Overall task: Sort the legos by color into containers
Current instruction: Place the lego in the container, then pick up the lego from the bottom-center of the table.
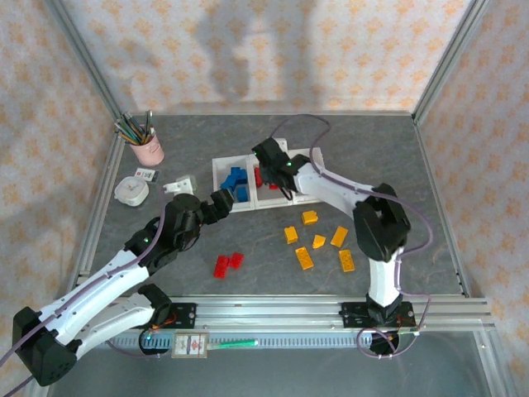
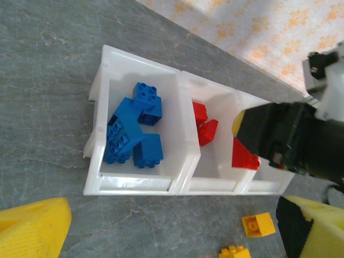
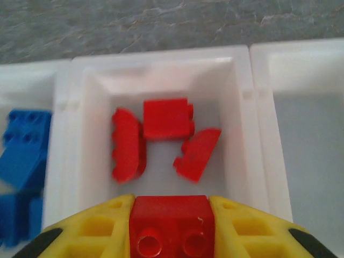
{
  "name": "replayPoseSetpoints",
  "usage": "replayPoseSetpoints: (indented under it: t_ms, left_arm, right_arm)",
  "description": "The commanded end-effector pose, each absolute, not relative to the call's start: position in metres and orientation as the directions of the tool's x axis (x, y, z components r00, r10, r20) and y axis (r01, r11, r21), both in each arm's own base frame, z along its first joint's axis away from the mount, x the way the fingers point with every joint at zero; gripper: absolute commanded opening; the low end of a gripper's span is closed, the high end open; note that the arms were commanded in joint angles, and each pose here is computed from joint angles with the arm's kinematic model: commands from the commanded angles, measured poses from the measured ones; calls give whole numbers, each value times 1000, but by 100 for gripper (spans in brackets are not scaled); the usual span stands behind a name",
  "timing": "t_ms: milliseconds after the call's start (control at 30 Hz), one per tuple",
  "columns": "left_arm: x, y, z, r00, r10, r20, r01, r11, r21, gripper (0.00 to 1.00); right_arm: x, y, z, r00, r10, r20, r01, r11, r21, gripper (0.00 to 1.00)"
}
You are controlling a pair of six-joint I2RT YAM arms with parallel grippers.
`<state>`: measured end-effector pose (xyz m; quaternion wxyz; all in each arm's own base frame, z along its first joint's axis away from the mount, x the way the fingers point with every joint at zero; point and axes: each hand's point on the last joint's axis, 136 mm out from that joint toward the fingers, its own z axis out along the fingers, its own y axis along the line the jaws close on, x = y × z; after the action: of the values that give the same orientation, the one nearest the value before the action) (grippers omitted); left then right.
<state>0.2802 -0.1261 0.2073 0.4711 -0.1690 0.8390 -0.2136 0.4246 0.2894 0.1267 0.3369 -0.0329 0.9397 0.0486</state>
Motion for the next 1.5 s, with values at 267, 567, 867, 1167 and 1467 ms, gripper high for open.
replayPoseSetpoints:
  t_ms: [267, 567, 867, 1167, 1467]
  left_arm:
    - [290, -123, 227, -458, -511, -727, -56, 833, -550, 99]
    - [287, -125, 230, -468, -518, -716, -37, 821, -569, 99]
    - [273, -119, 220, -493, -522, -697, -56, 818, -573, 99]
    - [254, -110, 197, -534, -533, -657, -100, 811, -576, 99]
    - [237, -98, 183, -540, -570, -619, -146, 788, -598, 99]
  right_arm:
    - [467, 300, 121, -769, -61, -636, -122, 991, 53, 44]
    - [438, 295, 163, -742, -46, -669, -162, 980, 112, 52]
    - [371, 297, 172, -729, -114, -675, -241, 966, 97, 58]
    - [286, 319, 139, -717, -298, -630, -416, 909, 43, 67]
    - [200, 355, 91, -648, -490, -583, -635, 770, 58, 78]
